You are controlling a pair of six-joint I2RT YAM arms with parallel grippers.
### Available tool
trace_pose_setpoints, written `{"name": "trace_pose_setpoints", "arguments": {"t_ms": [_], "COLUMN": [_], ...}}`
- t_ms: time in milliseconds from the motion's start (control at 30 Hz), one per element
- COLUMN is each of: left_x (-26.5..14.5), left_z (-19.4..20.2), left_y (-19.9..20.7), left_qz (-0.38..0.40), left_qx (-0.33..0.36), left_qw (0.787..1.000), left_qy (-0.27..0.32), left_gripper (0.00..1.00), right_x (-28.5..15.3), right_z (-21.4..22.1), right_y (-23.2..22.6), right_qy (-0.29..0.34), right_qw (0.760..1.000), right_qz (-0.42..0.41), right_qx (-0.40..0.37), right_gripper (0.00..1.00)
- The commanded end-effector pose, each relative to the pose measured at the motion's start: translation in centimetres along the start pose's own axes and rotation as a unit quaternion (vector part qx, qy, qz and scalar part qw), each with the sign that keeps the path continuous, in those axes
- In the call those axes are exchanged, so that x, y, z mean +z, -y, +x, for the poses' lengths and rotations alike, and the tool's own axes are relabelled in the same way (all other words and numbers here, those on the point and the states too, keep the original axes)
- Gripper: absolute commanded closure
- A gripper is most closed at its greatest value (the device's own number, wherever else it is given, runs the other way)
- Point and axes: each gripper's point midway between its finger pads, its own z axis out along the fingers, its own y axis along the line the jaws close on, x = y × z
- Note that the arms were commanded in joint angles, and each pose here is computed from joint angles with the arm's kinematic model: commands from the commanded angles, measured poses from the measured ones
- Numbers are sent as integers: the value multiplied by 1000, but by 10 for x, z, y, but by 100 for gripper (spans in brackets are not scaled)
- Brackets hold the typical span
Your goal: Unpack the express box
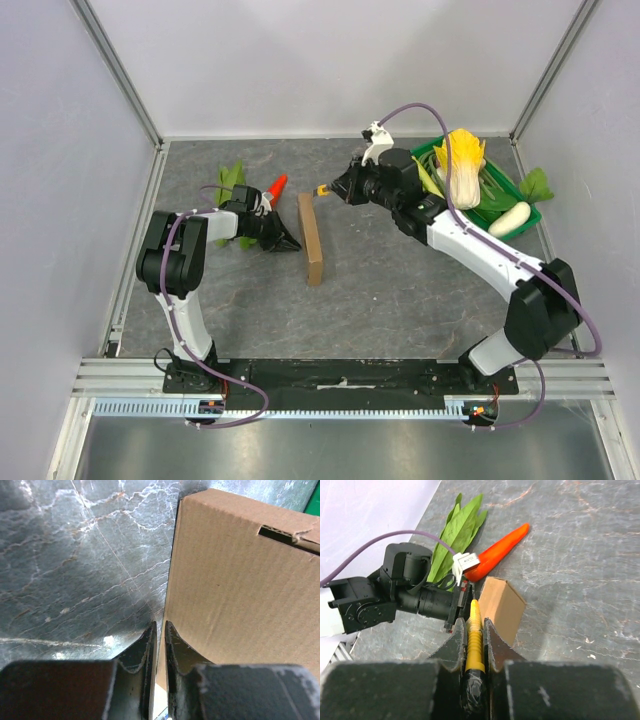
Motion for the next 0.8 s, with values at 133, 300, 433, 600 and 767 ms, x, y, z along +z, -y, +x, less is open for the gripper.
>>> {"name": "trace_pose_setpoints", "arguments": {"t_ms": [133, 300, 433, 600, 767], "left_x": [-14, -14, -15, -12, -6], "left_z": [-3, 18, 36, 59, 76], "left_y": [18, 18, 18, 19, 30], "left_qz": [17, 22, 18, 8, 13], "left_qx": [27, 21, 18, 30, 65], "left_qw": [999, 1000, 1000, 999, 997], "left_qy": [15, -2, -11, -22, -28], "left_gripper": [82, 79, 77, 74, 70], "right_x": [1, 27, 44, 57, 63], "right_z": [26, 68, 80, 95, 101], "right_y": [32, 42, 39, 39, 33], "right_qy": [-20, -84, -110, -130, -136], "right_qw": [998, 995, 993, 990, 988], "right_qz": [46, 36, 15, -4, -23], "right_qx": [31, 44, 47, 59, 71], "right_gripper": [100, 100, 100, 100, 100]}}
